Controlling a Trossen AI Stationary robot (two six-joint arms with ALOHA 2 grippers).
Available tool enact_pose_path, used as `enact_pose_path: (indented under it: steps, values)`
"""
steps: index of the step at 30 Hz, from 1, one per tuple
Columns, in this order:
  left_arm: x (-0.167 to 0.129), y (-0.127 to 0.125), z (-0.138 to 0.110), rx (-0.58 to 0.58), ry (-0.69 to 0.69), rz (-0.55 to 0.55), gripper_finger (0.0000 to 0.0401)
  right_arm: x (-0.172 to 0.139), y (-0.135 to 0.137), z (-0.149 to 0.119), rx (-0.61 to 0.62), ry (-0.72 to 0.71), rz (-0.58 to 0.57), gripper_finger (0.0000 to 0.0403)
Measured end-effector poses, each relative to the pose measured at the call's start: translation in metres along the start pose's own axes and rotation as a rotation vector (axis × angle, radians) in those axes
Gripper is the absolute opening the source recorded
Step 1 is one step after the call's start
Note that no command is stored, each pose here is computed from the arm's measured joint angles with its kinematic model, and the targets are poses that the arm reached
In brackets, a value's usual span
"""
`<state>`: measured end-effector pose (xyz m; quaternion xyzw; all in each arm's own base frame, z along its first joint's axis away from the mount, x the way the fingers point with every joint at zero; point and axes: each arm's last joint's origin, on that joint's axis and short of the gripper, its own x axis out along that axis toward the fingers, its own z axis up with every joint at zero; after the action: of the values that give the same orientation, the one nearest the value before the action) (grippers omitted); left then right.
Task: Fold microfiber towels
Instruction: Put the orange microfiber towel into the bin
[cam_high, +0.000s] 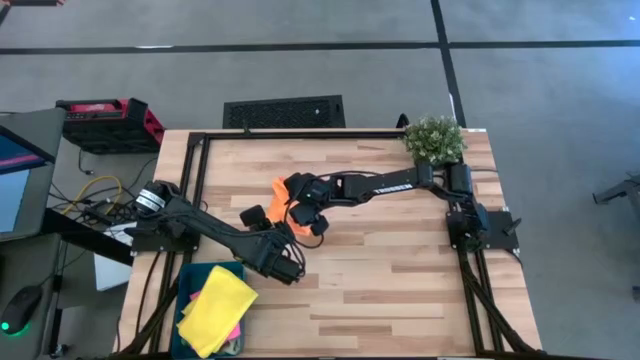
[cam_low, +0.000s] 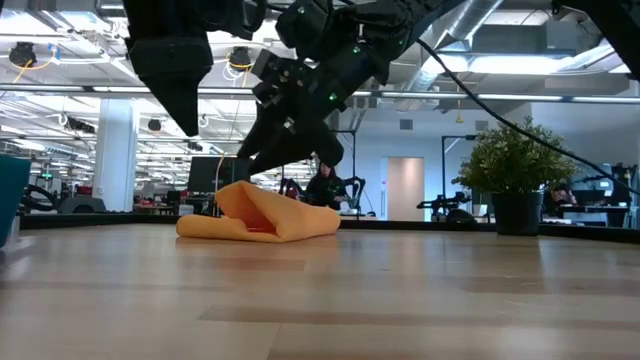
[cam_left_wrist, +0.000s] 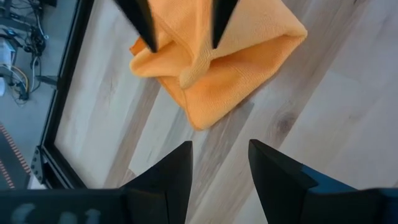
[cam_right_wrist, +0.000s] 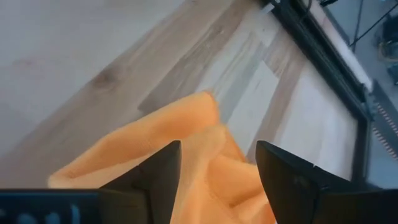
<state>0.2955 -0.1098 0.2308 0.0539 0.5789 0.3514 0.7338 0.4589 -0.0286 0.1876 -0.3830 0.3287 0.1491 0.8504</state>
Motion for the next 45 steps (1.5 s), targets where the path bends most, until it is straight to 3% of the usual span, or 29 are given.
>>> enact_pose_path:
  steps: [7, 14, 23, 26, 31, 34, 39, 45]
  values:
    - [-0.001, 0.003, -0.004, 0.059, 0.034, 0.019, 0.015, -0.041, -0.001, 0.01, 0.119, 0.064, 0.078, 0.0223]
    - [-0.001, 0.0, -0.004, 0.276, -0.001, 0.025, 0.015, -0.099, 0.016, 0.017, 0.303, 0.239, 0.25, 0.0222]
    - [0.037, 0.009, 0.018, 0.468, 0.01, -0.024, 0.015, -0.136, 0.059, 0.04, 0.412, 0.433, 0.399, 0.0221]
    - [0.056, 0.013, 0.025, 0.561, 0.02, -0.092, 0.0148, -0.141, 0.073, 0.05, 0.398, 0.472, 0.385, 0.0221]
    - [0.076, 0.025, 0.041, 0.656, -0.011, -0.112, 0.0139, -0.143, 0.088, 0.062, 0.355, 0.485, 0.373, 0.0221]
    - [0.08, 0.033, 0.049, 0.669, -0.014, -0.138, 0.0135, -0.142, 0.092, 0.064, 0.342, 0.483, 0.378, 0.0221]
    - [0.094, 0.04, 0.058, 0.671, -0.003, -0.394, 0.0127, -0.141, 0.089, 0.064, 0.355, 0.473, 0.368, 0.0221]
    - [0.112, 0.049, 0.059, 0.626, 0.023, -0.465, 0.0124, -0.139, 0.082, 0.058, 0.411, 0.487, 0.348, 0.0221]
